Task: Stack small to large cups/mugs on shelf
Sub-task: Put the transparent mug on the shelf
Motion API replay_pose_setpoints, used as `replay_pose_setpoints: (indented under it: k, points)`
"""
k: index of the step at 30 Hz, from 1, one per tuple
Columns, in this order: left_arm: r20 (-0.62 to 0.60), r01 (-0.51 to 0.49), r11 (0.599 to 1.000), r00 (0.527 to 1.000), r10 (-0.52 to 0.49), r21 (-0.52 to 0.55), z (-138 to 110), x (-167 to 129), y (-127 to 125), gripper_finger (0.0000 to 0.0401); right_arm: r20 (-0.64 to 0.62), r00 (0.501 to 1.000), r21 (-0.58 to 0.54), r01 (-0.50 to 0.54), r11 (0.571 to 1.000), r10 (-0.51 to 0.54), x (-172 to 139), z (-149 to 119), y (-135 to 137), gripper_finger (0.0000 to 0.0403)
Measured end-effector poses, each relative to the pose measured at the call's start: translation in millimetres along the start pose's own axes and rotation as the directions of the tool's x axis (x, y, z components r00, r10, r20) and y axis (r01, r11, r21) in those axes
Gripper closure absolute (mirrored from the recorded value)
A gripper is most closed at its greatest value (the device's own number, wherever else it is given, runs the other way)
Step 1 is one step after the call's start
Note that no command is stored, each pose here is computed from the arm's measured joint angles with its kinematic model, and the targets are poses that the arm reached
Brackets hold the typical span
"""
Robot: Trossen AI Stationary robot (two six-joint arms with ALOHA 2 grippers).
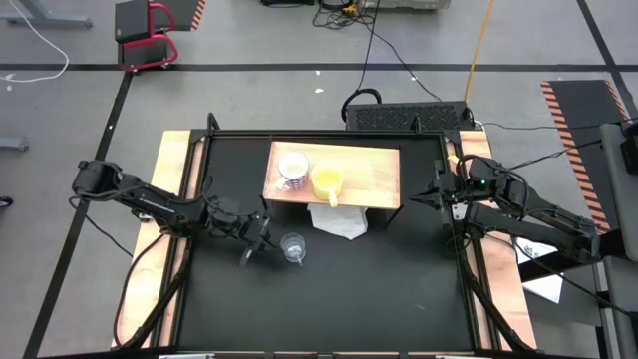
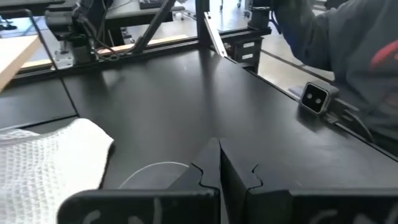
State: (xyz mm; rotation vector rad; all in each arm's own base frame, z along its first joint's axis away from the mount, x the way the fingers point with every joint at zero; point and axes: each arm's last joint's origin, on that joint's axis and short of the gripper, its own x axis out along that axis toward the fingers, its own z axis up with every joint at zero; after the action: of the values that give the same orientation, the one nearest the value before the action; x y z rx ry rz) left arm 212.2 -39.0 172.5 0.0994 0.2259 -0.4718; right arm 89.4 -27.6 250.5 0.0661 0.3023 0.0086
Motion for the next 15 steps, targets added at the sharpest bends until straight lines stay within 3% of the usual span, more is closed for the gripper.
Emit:
replay_pose_setpoints:
  k: [9, 15]
  points:
    - [-0.018, -0.029, 1.0, 0.999, 0.029, -0.001, 6, 3, 3, 0.04, 0.0, 1.0, 0.0, 0.0, 1.0, 0.0, 0, 0, 0, 0.0403]
    - [-0.13, -0.01, 0.999, 0.991, 0.016, 0.047, 9, 7, 5, 0.04, 0.0, 1.0, 0.0, 0.0, 1.0, 0.0, 0, 0, 0, 0.0403]
